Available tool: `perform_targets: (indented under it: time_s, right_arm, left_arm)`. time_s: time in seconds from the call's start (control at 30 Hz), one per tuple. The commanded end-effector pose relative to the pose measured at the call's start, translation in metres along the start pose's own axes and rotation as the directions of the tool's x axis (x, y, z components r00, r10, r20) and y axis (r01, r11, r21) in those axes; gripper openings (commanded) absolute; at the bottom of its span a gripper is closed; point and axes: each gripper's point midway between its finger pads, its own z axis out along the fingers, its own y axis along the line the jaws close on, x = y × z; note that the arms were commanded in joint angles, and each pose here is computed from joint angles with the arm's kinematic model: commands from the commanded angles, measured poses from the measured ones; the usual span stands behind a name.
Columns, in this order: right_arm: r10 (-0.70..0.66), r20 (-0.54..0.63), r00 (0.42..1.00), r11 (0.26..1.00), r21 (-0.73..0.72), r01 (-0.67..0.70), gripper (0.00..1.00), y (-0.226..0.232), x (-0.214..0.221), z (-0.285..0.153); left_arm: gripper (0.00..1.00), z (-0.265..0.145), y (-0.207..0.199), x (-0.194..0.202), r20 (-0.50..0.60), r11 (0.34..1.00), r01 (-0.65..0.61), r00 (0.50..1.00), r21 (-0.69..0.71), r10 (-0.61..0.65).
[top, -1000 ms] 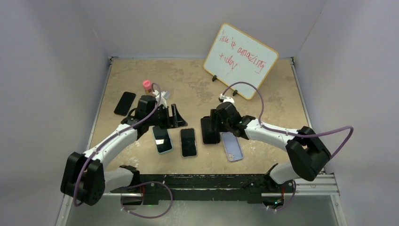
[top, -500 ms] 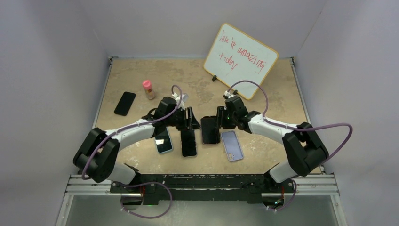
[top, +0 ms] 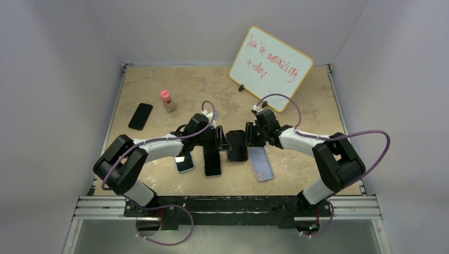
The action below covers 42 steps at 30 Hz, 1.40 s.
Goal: Put the phone into the phone case
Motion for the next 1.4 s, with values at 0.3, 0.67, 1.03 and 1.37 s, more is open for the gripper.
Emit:
perform_targets:
  time_s: [0.3, 0.67, 1.03, 1.37]
  right_arm:
    - [0.004, -0.05, 0.999, 0.993, -0.119, -0.01, 0.4, 0.013, 0.016, 0.004]
    - [0.035, -0.058, 0.998, 0.986, -0.158, -0.044, 0.36, 0.019, 0.02, 0.006]
    - [0.053, -0.018, 0.998, 0.987, -0.154, -0.055, 0.37, 0.017, 0.008, 0.005]
    - [0.062, 0.035, 0.997, 0.992, -0.111, -0.058, 0.4, 0.007, -0.009, -0.002]
  left_arm:
    - [0.16, 0.031, -0.011, 0.0, 0.001, 1.0, -0.016, 1.0, 0.026, 0.016]
    - [0.04, 0.048, -0.009, -0.014, 0.022, 1.0, -0.019, 1.0, 0.005, 0.019]
    - [0.08, 0.045, 0.003, -0.034, 0.061, 0.99, -0.079, 0.994, -0.115, 0.086]
    - [0.25, 0.041, 0.015, -0.046, 0.079, 0.987, -0.05, 0.995, -0.154, 0.063]
